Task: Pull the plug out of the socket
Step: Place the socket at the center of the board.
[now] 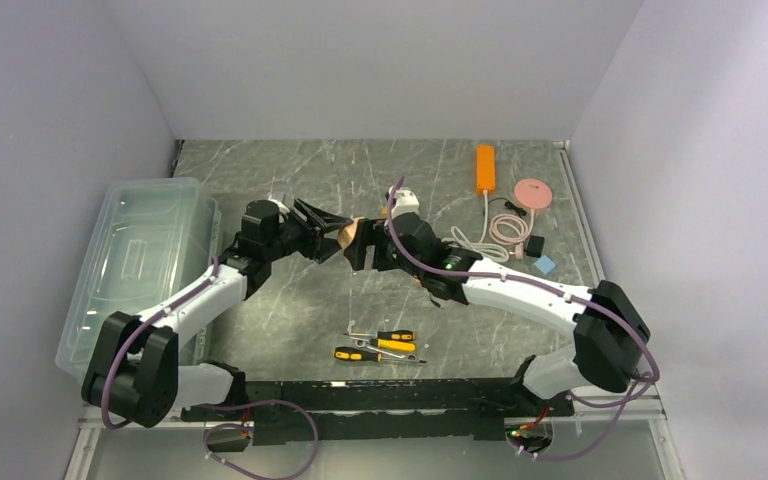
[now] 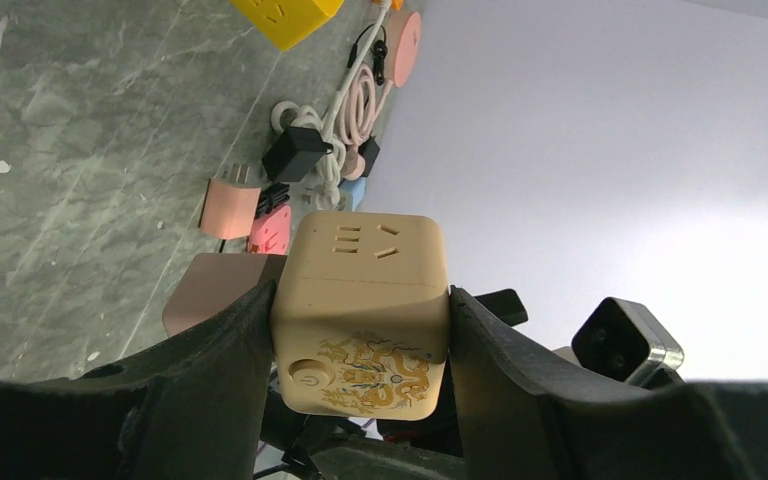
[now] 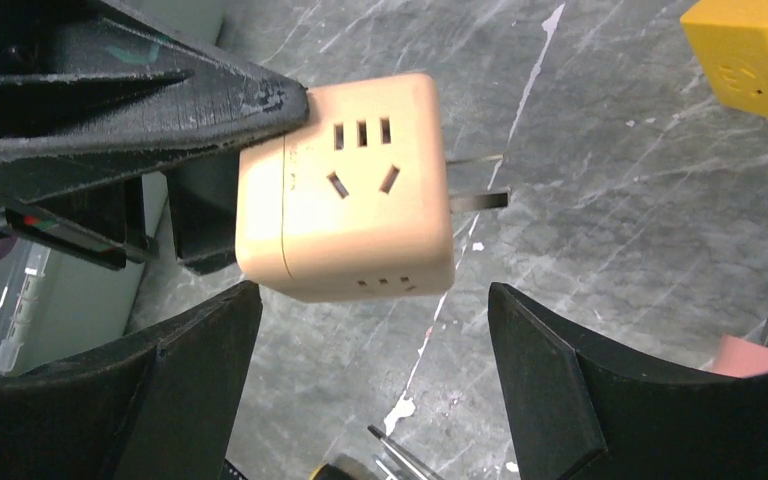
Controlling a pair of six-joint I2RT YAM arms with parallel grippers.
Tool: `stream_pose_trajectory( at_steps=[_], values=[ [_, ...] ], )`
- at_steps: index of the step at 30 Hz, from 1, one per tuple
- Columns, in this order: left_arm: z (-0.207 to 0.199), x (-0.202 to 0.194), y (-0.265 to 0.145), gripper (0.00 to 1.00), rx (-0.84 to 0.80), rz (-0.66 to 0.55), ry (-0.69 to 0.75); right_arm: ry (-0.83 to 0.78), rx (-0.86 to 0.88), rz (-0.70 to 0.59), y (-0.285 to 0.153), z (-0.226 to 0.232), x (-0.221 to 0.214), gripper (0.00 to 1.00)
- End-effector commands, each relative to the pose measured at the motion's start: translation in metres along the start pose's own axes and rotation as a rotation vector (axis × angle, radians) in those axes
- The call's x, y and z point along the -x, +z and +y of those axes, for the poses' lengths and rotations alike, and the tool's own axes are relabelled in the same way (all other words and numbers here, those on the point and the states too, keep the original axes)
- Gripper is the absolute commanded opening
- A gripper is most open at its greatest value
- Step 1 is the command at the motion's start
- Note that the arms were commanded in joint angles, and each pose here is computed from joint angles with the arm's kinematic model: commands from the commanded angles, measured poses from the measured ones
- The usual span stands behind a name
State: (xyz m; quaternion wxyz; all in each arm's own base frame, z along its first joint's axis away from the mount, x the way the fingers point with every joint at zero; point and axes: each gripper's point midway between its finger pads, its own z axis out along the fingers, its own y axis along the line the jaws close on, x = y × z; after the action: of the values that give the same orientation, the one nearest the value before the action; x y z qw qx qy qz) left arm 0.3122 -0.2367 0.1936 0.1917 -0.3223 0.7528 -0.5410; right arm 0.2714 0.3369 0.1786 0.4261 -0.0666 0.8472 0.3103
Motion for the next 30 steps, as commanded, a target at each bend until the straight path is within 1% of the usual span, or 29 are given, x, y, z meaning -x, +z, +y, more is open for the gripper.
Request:
stream_pose_trajectory(
  at_steps=[1, 4, 8, 10, 11, 12, 13, 14, 17, 18, 19, 21, 24, 27, 30],
  values=[
    [-0.029, -0.001, -0.009, 0.00, -0.099, -0.010, -0.003, -0.006, 0.027, -0.126, 0.006, 0.020, 0.039, 0.86],
    [-0.028, -0.003, -0.010, 0.00, -0.108, -0.004, -0.023, -0.009, 0.019, -0.122, 0.013, 0.020, 0.036, 0.84],
    [-0.026, -0.004, -0.010, 0.00, -0.108, 0.003, -0.028, -0.026, 0.015, -0.135, 0.017, 0.022, 0.036, 0.73],
    [-0.024, -0.005, -0.010, 0.00, -0.102, 0.011, -0.022, -0.041, 0.014, -0.145, 0.016, 0.022, 0.038, 0.59],
    [-0.022, -0.006, -0.009, 0.00, -0.095, 0.014, -0.021, -0.050, 0.012, -0.148, 0.015, 0.022, 0.039, 0.50],
    [-0.020, -0.006, -0.009, 0.03, -0.089, 0.017, -0.015, -0.057, 0.011, -0.154, 0.013, 0.022, 0.042, 0.44],
    [-0.017, -0.008, -0.009, 0.10, -0.083, 0.024, -0.007, -0.065, 0.005, -0.155, 0.011, 0.021, 0.043, 0.38],
    [-0.015, -0.008, -0.008, 0.21, -0.078, 0.029, 0.009, -0.075, 0.002, -0.152, 0.008, 0.021, 0.044, 0.34],
    [-0.003, -0.011, -0.007, 0.70, -0.044, 0.052, 0.076, -0.120, -0.033, -0.121, -0.001, 0.012, 0.047, 0.27],
    [0.003, -0.011, -0.007, 0.80, -0.016, 0.063, 0.102, -0.138, -0.051, -0.096, -0.005, 0.006, 0.047, 0.26],
    [0.009, -0.012, -0.008, 0.88, 0.013, 0.072, 0.130, -0.152, -0.060, -0.065, -0.008, 0.001, 0.046, 0.26],
    [0.022, -0.009, -0.011, 0.93, 0.075, 0.071, 0.184, -0.172, -0.081, 0.043, -0.015, -0.013, 0.037, 0.22],
    [0.033, 0.004, -0.022, 0.98, 0.155, 0.013, 0.289, -0.172, -0.100, 0.199, -0.028, -0.031, 0.024, 0.20],
    [0.027, 0.020, -0.035, 1.00, 0.196, -0.055, 0.417, -0.186, -0.128, 0.356, -0.038, -0.045, 0.009, 0.20],
    [0.020, 0.027, -0.045, 1.00, 0.224, -0.073, 0.536, -0.197, -0.163, 0.508, -0.047, -0.053, -0.011, 0.20]
  ],
)
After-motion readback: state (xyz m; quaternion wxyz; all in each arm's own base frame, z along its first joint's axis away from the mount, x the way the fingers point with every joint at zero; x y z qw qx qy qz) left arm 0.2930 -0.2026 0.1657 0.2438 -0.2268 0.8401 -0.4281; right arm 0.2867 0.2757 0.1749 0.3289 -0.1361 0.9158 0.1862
